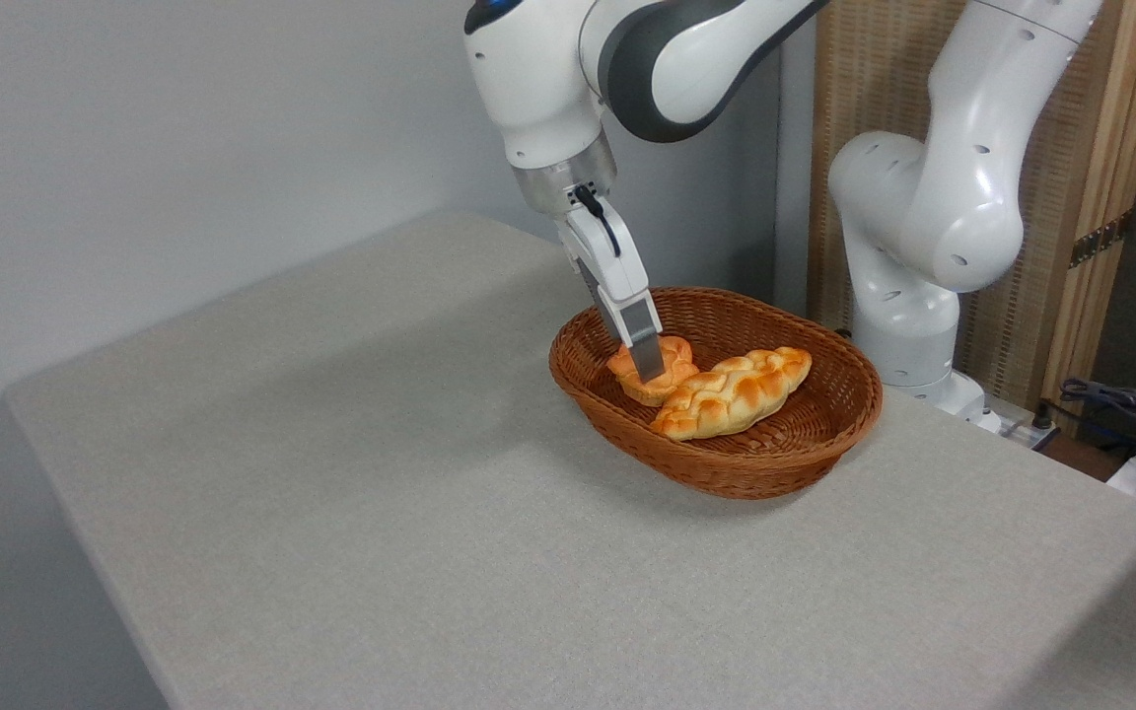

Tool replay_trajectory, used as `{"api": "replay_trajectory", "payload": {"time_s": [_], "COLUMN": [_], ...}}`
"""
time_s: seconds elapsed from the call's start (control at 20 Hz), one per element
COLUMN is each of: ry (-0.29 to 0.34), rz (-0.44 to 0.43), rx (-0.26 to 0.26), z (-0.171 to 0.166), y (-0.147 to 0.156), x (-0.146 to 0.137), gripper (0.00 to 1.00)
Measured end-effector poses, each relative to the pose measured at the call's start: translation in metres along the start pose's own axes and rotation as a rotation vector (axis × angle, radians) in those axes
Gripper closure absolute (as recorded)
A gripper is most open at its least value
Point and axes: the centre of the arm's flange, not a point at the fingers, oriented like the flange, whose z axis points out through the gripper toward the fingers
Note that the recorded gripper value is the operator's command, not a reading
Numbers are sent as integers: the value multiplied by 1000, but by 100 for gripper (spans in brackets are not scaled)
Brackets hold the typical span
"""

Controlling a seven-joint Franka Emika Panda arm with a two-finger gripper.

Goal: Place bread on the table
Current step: 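Close the gripper on the round orange bun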

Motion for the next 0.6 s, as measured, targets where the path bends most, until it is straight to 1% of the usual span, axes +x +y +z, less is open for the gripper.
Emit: {"api": "replay_trajectory", "payload": {"time_s": [0.05, 0.1, 0.15, 0.2, 0.55, 0.6], "ry": [-12, -23, -30, -32, -34, -34], "rz": [3, 7, 9, 10, 9, 9], "rx": [4, 9, 11, 11, 12, 12], "z": [3, 5, 7, 8, 8, 8], "y": [0, 0, 0, 0, 0, 0], "x": [-1, -1, -2, -1, -2, -2], "gripper": [16, 46, 65, 68, 67, 71]}}
